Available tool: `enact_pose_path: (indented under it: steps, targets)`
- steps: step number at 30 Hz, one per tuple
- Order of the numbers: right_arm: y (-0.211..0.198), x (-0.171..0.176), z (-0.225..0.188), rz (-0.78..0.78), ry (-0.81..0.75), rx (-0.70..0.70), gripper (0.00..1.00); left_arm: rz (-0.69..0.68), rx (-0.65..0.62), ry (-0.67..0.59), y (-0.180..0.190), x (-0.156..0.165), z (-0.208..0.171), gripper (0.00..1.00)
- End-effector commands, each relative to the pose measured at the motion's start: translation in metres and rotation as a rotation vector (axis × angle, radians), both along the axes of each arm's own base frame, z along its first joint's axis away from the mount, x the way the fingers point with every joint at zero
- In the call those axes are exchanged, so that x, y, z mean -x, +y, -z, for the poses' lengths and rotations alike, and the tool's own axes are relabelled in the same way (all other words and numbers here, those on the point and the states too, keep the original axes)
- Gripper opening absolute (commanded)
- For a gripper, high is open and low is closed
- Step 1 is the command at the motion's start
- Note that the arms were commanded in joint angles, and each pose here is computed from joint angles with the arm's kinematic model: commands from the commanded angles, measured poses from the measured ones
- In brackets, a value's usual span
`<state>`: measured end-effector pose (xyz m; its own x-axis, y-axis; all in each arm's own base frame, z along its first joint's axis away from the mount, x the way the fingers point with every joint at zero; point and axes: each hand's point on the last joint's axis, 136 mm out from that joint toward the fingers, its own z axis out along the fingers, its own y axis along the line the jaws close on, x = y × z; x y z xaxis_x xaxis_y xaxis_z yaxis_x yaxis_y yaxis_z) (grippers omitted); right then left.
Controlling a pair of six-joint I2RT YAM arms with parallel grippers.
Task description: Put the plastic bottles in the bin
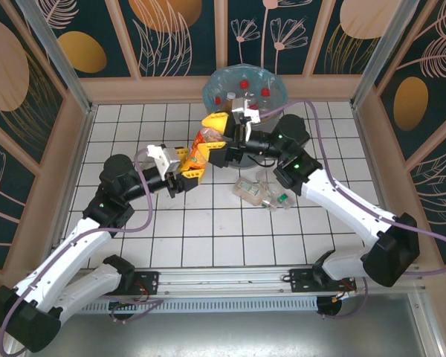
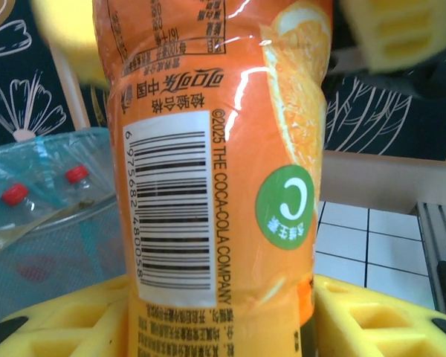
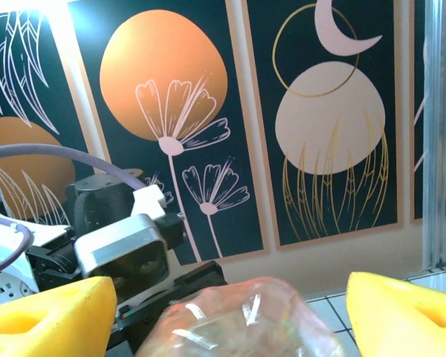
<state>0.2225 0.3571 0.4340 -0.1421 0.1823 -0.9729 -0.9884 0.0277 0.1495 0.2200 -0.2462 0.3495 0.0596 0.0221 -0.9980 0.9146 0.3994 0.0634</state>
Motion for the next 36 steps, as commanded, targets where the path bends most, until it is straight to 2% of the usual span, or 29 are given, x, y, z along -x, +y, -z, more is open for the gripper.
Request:
enact_pose_path:
  steps: [1, 4, 7, 11, 13, 15, 18, 22, 26, 31, 34, 36]
  targets:
    - [0.006, 0.002, -0.005, -0.006, -0.015, 0.008, 0.82, 0.036, 0.048, -0.114, 0.001, 0.013, -0.023, 0.51]
    - [0.007, -0.004, -0.003, 0.032, -0.008, 0.022, 0.85, 0.014, 0.062, -0.144, 0.005, 0.015, -0.026, 0.51]
    - [0.008, 0.003, -0.006, -0.011, -0.012, 0.012, 0.80, -0.004, 0.068, -0.154, 0.007, 0.014, -0.029, 0.52]
    - [0.005, 0.026, -0.018, -0.136, -0.041, -0.040, 0.60, -0.018, 0.065, -0.139, 0.007, 0.009, -0.027, 0.56]
    - [0.002, 0.029, -0.025, -0.139, -0.062, -0.060, 0.51, -0.047, 0.071, -0.130, 0.009, 0.005, -0.027, 0.65]
    - [-0.002, 0.025, -0.035, -0.086, -0.085, -0.069, 0.48, -0.077, 0.076, -0.133, 0.012, 0.001, -0.029, 0.74]
    - [-0.008, 0.007, -0.053, 0.075, -0.138, -0.043, 0.48, -0.146, 0.093, -0.128, 0.020, -0.007, -0.034, 0.86]
    - [-0.029, -0.041, -0.081, 0.416, -0.192, 0.030, 0.48, -0.228, 0.115, -0.135, 0.031, -0.013, -0.039, 0.91]
    - [-0.073, -0.102, -0.101, 0.768, -0.175, 0.087, 0.47, -0.287, 0.129, -0.142, 0.040, -0.017, -0.040, 0.93]
    - [-0.131, -0.169, -0.090, 1.063, -0.110, 0.186, 0.45, -0.330, 0.116, -0.120, 0.044, -0.023, -0.035, 0.94]
    - [-0.145, -0.198, -0.069, 1.160, -0.083, 0.283, 0.44, -0.333, 0.102, -0.103, 0.043, -0.026, -0.032, 0.94]
    - [-0.147, -0.212, -0.051, 1.172, -0.046, 0.354, 0.44, -0.332, 0.097, -0.096, 0.042, -0.027, -0.030, 0.94]
